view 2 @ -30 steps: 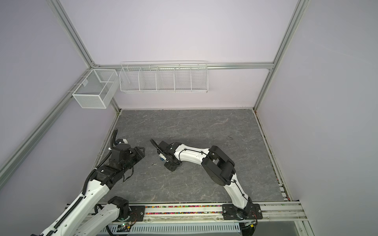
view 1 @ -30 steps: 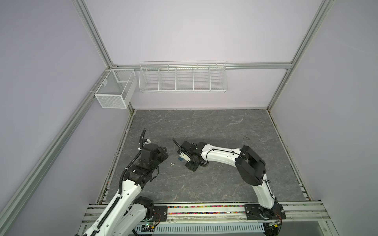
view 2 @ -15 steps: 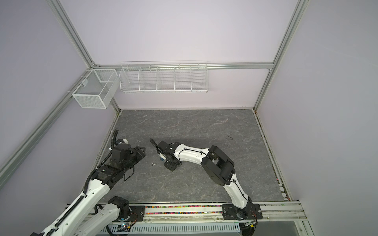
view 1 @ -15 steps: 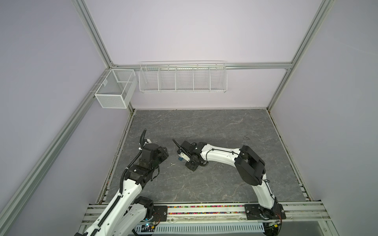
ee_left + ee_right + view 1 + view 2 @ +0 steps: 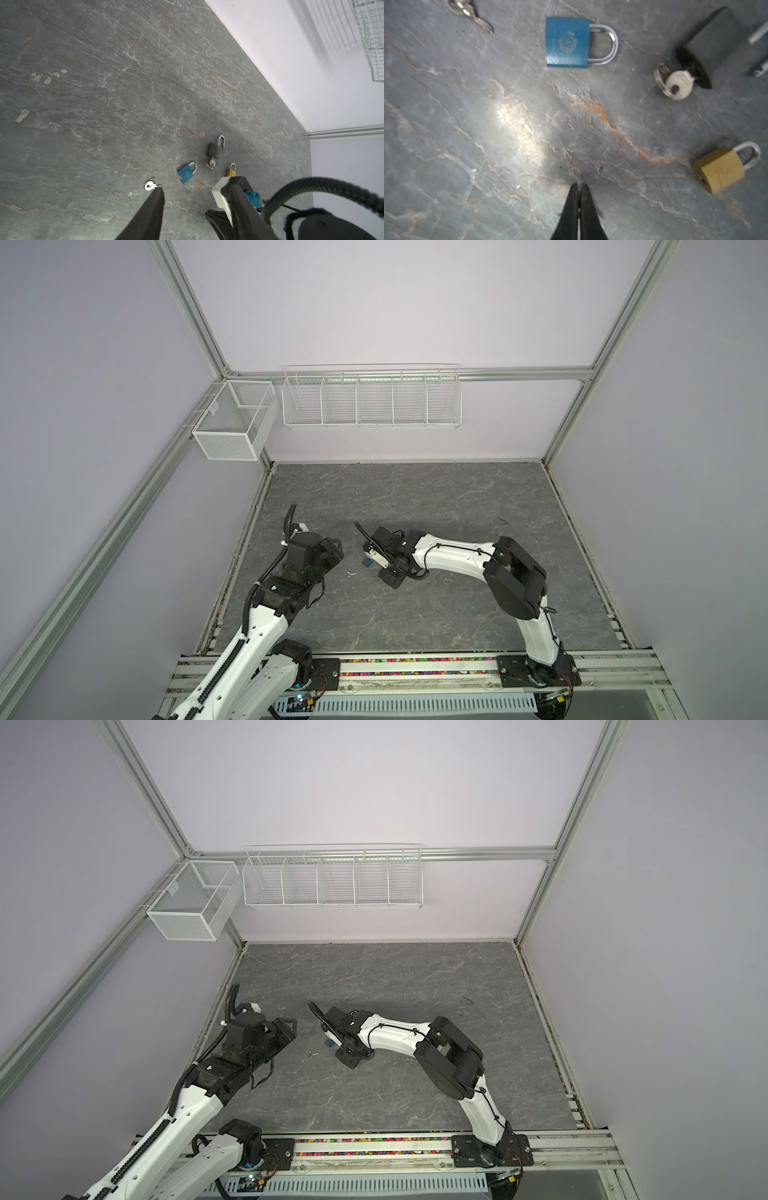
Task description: Unlock with the key
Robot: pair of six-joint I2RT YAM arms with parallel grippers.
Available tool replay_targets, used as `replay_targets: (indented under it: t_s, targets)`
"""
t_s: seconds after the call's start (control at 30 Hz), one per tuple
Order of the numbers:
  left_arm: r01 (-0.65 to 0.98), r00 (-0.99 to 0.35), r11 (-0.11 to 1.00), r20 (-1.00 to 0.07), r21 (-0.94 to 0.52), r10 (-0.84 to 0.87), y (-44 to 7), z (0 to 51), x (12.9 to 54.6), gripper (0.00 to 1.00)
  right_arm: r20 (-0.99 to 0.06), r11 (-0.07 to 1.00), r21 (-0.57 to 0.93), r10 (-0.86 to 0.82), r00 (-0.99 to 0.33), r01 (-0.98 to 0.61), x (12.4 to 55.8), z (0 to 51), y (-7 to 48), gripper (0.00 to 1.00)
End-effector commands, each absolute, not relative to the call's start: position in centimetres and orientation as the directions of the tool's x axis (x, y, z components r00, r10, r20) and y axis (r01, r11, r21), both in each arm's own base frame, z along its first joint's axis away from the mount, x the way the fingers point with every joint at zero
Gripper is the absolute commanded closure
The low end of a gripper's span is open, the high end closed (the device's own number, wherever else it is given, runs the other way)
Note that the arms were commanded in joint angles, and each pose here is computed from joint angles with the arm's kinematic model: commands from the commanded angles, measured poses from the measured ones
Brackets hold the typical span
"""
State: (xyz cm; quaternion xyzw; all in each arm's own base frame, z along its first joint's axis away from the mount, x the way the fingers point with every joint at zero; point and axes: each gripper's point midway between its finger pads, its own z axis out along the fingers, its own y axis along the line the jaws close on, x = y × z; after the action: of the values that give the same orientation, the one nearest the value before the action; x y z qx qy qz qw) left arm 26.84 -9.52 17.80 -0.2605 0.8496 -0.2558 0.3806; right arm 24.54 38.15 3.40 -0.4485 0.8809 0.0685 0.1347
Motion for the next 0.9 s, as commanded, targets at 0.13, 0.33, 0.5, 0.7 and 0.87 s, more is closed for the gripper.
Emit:
replay_targets:
  t_s: [0.13, 0.33, 0.5, 0.7, 0.87]
  targets:
    - [-0.155, -0.588, 0.49, -0.318, -0.858, -0.744, -13.0, 19.4, 26.7, 0.46, -0.512, 0.707, 0.215, -0.506, -0.695, -0.673, 25.5, 10.5, 37.4, 0.93]
    - [-0.097, -0.622, 0.381, -0.243, -0.919, -0.744, -15.8, 20.9, 26.8, 0.44, -0.632, 0.747, 0.385, -0.215, -0.744, -0.542, 26.5, 17.3, 34.7, 0.93]
    - [-0.077, -0.648, 0.196, -0.1, -0.978, -0.755, -19.6, 23.0, 27.2, 0.43, -0.724, 0.706, 0.486, -0.004, -0.69, -0.514, 26.9, 23.4, 33.4, 0.93]
    - [-0.068, -0.635, 0.018, 0.029, -0.997, -0.772, -21.9, 27.4, 27.8, 0.38, -0.796, 0.617, 0.55, 0.183, -0.577, -0.563, 27.2, 30.2, 33.1, 0.93]
    - [-0.074, -0.619, -0.111, 0.133, -0.991, -0.774, -23.1, 29.9, 28.1, 0.31, -0.804, 0.543, 0.576, 0.24, -0.544, -0.611, 26.9, 33.3, 34.7, 0.93]
